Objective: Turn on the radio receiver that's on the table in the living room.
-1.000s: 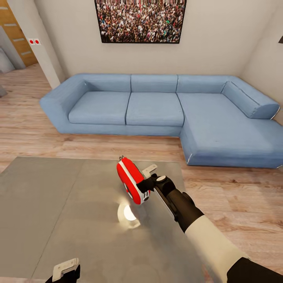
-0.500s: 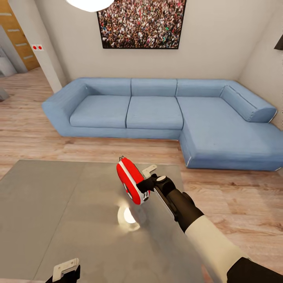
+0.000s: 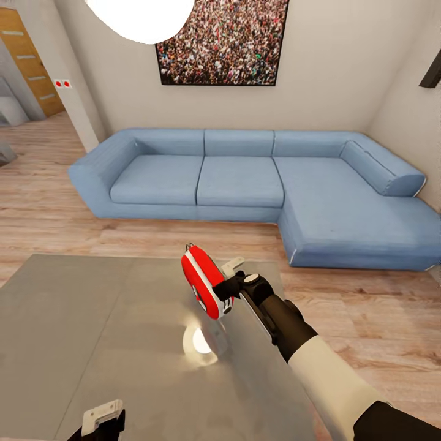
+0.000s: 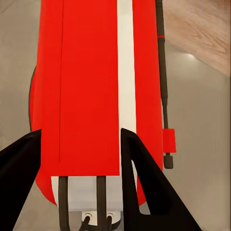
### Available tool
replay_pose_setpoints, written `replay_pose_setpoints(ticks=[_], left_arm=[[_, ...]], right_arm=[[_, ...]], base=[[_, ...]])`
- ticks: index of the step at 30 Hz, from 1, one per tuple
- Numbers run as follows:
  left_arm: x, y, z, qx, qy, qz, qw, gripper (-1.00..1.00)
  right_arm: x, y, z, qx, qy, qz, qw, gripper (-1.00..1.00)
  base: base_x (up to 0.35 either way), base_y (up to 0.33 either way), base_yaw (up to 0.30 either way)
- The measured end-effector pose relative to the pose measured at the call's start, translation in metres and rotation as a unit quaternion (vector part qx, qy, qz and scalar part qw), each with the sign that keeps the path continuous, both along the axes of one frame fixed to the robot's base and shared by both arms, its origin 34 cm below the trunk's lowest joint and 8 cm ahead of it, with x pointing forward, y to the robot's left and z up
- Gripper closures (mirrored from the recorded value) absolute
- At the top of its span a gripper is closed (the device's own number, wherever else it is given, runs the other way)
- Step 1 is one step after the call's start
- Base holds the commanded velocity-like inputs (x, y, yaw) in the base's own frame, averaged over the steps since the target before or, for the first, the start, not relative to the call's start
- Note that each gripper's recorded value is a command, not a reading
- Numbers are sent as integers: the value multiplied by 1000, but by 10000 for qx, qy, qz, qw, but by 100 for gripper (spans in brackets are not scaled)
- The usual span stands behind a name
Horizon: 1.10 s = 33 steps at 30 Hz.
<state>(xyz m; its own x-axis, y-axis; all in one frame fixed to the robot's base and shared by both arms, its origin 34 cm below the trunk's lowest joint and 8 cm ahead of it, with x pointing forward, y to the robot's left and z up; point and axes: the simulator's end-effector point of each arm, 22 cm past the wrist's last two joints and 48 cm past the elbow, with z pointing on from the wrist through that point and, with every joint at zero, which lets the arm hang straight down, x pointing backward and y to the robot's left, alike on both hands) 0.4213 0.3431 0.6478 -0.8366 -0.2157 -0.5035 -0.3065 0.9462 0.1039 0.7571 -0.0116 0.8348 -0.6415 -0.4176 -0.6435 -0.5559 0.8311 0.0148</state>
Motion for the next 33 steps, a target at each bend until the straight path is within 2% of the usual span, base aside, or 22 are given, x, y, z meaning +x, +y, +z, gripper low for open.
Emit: replay_pose_setpoints(ticks=[6, 19, 20, 23, 25, 28, 30, 33], left_arm=[[49, 3, 48, 60, -561, -68, 9984, -100], [72, 2, 73, 79, -995, -67, 9950, -100], [74, 2, 74, 74, -1015, -70, 9948, 100], [78, -3, 78, 48, -1069, -124, 9942, 100], [89, -5, 89, 58, -1228, -177, 9923, 100], [107, 0, 113, 131, -1535, -106, 9880, 100], [110, 0, 117, 120, -1570, -80, 9875, 100], [121, -40, 124, -165, -1597, -337, 9865, 100]], right_arm=[[-1, 0, 12, -6, -40, -1, 10000, 100], [-1, -2, 19, -33, -85, -11, 10000, 100], [-2, -3, 16, -54, -46, -17, 10000, 100], [-5, -5, 10, -68, 33, -24, 10000, 100], [-6, -3, 10, -47, 54, 12, 10000, 100], [-18, 6, 7, 231, 286, 279, 9989, 100], [-25, 11, 7, 395, 420, 478, 9972, 100], [-52, 32, 11, 933, 861, 970, 9872, 100]], base=[[0, 0, -75], [0, 0, -41], [0, 0, -1], [0, 0, 0], [0, 0, 0], [0, 0, 0], [0, 0, 0], [0, 0, 0]])
